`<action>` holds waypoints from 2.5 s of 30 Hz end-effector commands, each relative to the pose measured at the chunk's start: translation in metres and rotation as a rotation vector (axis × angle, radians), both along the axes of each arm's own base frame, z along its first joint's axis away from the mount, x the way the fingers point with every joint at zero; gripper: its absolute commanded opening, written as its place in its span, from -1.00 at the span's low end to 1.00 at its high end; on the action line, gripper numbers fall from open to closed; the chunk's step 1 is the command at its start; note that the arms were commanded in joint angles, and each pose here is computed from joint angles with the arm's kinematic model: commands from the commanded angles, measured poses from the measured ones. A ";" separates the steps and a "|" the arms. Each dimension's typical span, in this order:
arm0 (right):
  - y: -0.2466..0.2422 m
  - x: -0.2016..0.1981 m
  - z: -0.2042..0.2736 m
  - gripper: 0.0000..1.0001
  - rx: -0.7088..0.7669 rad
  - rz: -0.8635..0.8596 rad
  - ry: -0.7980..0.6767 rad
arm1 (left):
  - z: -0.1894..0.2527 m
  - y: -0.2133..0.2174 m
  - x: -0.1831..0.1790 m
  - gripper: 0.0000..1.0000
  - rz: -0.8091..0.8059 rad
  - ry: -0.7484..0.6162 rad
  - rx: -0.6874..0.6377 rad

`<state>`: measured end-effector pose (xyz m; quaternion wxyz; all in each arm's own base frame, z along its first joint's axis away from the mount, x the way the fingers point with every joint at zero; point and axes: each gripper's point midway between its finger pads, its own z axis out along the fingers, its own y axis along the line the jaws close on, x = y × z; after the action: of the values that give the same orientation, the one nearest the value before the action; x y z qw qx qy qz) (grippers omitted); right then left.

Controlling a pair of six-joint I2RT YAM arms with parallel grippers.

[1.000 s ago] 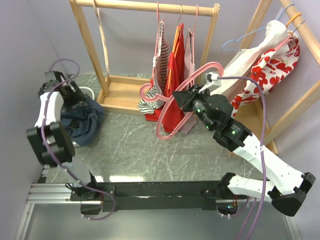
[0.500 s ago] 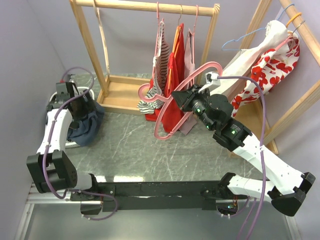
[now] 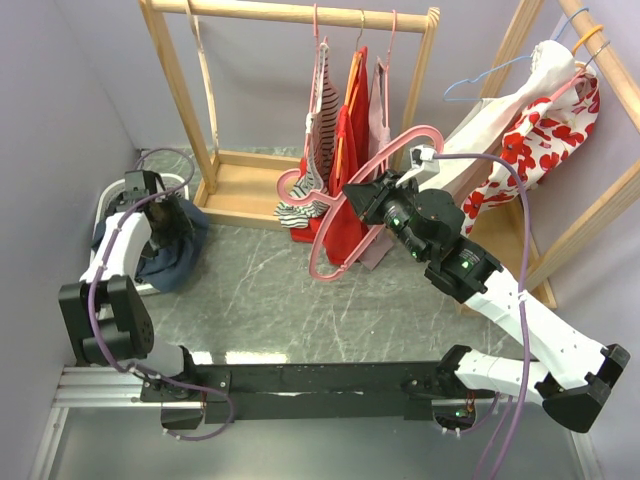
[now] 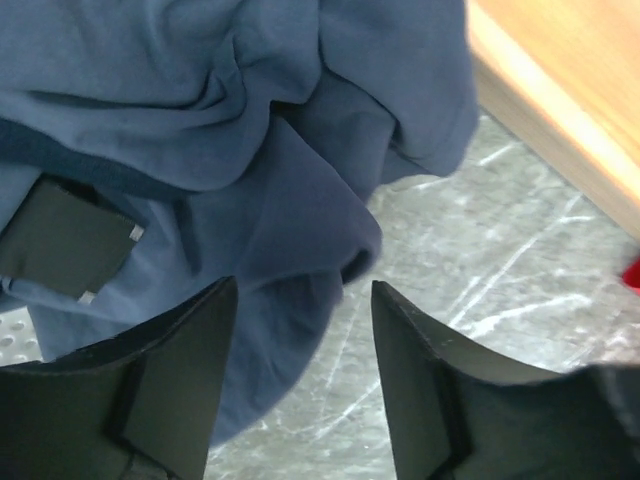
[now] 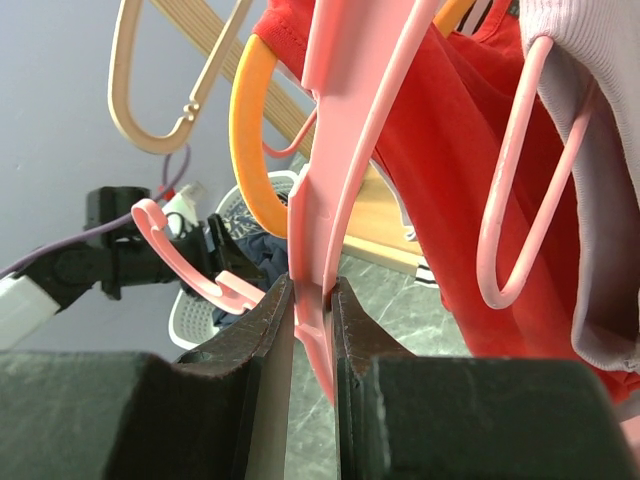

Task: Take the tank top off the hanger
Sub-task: Place the tank top in the bin.

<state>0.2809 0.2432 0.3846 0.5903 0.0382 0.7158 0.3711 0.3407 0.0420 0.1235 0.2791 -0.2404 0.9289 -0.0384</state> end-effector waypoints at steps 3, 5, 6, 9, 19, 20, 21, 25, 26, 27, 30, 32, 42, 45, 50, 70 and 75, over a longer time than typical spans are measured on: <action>-0.005 0.001 0.017 -0.92 0.049 -0.009 -0.047 | -0.005 0.003 0.014 0.06 0.016 -0.025 0.019; -0.005 0.002 0.017 -0.92 0.045 -0.009 -0.045 | -0.003 0.004 0.017 0.00 0.022 -0.038 0.024; -0.006 0.002 0.016 -0.92 0.044 -0.011 -0.044 | -0.002 0.004 0.018 0.00 0.026 -0.044 0.022; -0.006 0.001 0.016 -0.92 0.050 -0.009 -0.046 | -0.001 0.004 0.020 -0.18 0.027 -0.050 0.017; -0.008 0.001 0.016 -0.92 0.043 -0.014 -0.045 | 0.000 0.005 0.020 -0.98 0.023 -0.050 0.025; -0.007 0.001 0.016 -0.92 0.045 -0.013 -0.045 | 0.005 0.005 0.021 -0.98 0.024 -0.064 0.026; -0.007 0.001 0.016 -0.92 0.046 -0.011 -0.046 | 0.015 0.005 0.022 -0.98 0.020 -0.091 0.030; -0.007 0.002 0.015 -0.92 0.044 -0.011 -0.044 | 0.063 0.003 0.024 -0.98 0.044 -0.217 0.024; -0.007 0.002 0.015 -0.91 0.043 -0.012 -0.045 | 0.086 0.003 0.026 -0.98 0.053 -0.285 0.027; -0.007 0.002 0.016 -0.91 0.040 -0.011 -0.046 | 0.097 0.004 0.027 -0.98 0.064 -0.320 0.032; -0.005 0.002 0.017 -0.91 0.030 -0.005 -0.047 | 0.129 0.017 0.022 -0.98 0.119 -0.373 0.088; -0.005 0.003 0.018 -0.91 0.028 -0.002 -0.051 | 0.143 0.037 0.017 -0.98 0.196 -0.393 0.145; -0.004 0.002 0.016 -0.90 0.037 0.003 -0.048 | 0.120 0.108 0.016 -0.98 0.378 -0.356 0.143; -0.004 0.002 0.017 -0.90 0.033 0.000 -0.047 | 0.088 0.095 0.028 -0.98 0.291 -0.275 0.072; -0.004 0.000 0.026 -0.90 0.050 0.010 -0.073 | -0.004 0.079 0.025 -0.98 0.232 -0.017 0.008; -0.009 -0.033 0.045 -0.95 0.107 0.051 -0.121 | 0.095 0.028 0.025 0.68 0.056 -0.281 0.016; -0.023 -0.040 0.058 -0.95 0.155 0.019 -0.152 | 0.140 0.012 0.019 0.73 -0.034 -0.392 0.002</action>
<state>0.2480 0.2347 0.4123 0.6055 0.0227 0.6800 0.4128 0.3639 0.0731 0.2122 0.4024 -0.2673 0.8743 -0.0481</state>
